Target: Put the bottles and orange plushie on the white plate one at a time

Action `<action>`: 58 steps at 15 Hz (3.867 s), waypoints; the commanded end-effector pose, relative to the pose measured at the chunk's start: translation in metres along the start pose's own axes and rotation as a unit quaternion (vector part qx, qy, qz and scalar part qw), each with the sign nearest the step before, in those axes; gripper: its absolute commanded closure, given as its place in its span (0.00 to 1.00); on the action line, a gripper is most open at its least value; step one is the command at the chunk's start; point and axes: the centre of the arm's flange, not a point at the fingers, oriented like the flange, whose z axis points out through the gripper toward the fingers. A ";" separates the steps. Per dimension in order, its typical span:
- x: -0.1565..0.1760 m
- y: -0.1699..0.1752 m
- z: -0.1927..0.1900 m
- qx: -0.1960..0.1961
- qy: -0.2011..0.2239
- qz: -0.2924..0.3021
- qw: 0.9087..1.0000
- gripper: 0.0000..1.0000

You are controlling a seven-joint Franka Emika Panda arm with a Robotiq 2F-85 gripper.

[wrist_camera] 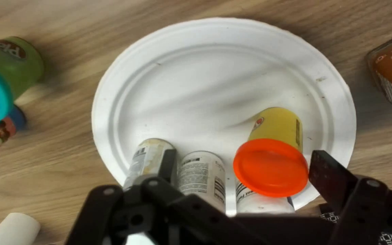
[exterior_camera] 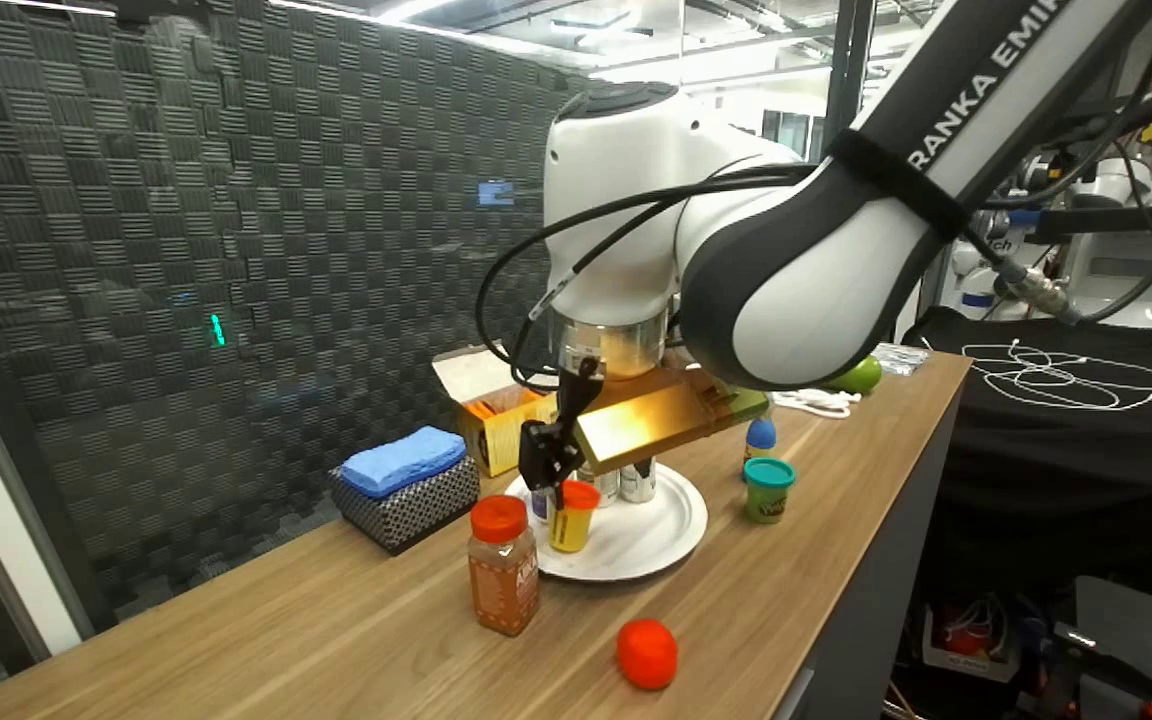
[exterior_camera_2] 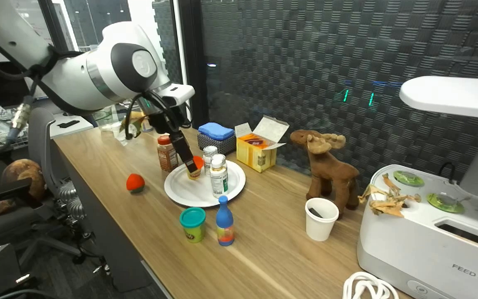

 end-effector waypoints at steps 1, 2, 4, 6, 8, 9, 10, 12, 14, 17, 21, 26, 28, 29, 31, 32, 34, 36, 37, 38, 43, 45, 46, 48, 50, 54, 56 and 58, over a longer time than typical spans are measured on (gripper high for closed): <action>-0.004 0.034 -0.034 0.015 -0.018 0.024 0.999 0.00; -0.005 0.042 -0.039 0.017 -0.024 0.030 0.999 0.00; -0.005 0.056 -0.050 0.025 -0.029 0.039 0.999 0.00; -0.006 0.072 -0.055 0.021 -0.036 0.053 0.998 0.00; -0.011 0.090 -0.054 0.008 -0.048 0.077 0.996 0.00; -0.013 0.099 -0.050 0.000 -0.052 0.087 0.995 0.00; -0.017 0.111 -0.045 -0.006 -0.064 0.097 0.993 0.00; -0.023 0.131 -0.029 -0.013 -0.086 0.119 0.989 0.00; -0.026 0.148 -0.010 -0.015 -0.100 0.143 0.985 0.00; -0.019 0.170 0.012 -0.008 -0.111 0.174 0.978 0.00; -0.010 0.186 0.019 0.011 -0.112 0.202 0.973 0.00; -0.012 0.191 0.024 0.028 -0.136 0.216 0.966 0.28; -0.013 0.193 0.023 0.037 -0.140 0.219 0.965 0.44; -0.013 0.196 0.022 0.039 -0.141 0.224 0.964 0.51; -0.013 0.199 0.018 0.042 -0.140 0.230 0.962 0.66; -0.013 0.199 0.013 0.039 -0.133 0.231 0.963 0.72; -0.014 0.194 0.004 0.031 -0.119 0.224 0.967 0.72; -0.014 0.184 -0.009 0.022 -0.101 0.203 0.974 0.72; -0.015 0.176 -0.017 0.017 -0.088 0.187 0.978 0.72; -0.016 0.167 -0.023 0.012 -0.076 0.170 0.982 0.72; -0.029 0.106 -0.046 0.029 -0.052 0.078 0.995 0.72; -0.035 0.083 -0.047 0.042 -0.057 0.051 0.996 0.72; -0.038 0.074 -0.046 0.048 -0.062 0.041 0.996 0.72; -0.043 0.061 -0.046 0.056 -0.065 0.026 0.996 0.72; -0.044 0.052 -0.044 0.060 -0.058 0.019 0.996 0.72; -0.037 0.039 -0.037 0.074 -0.035 0.013 0.997 0.72; -0.033 0.031 -0.033 0.082 -0.027 0.007 0.996 0.72; -0.029 0.024 -0.027 0.087 -0.028 0.002 0.996 0.72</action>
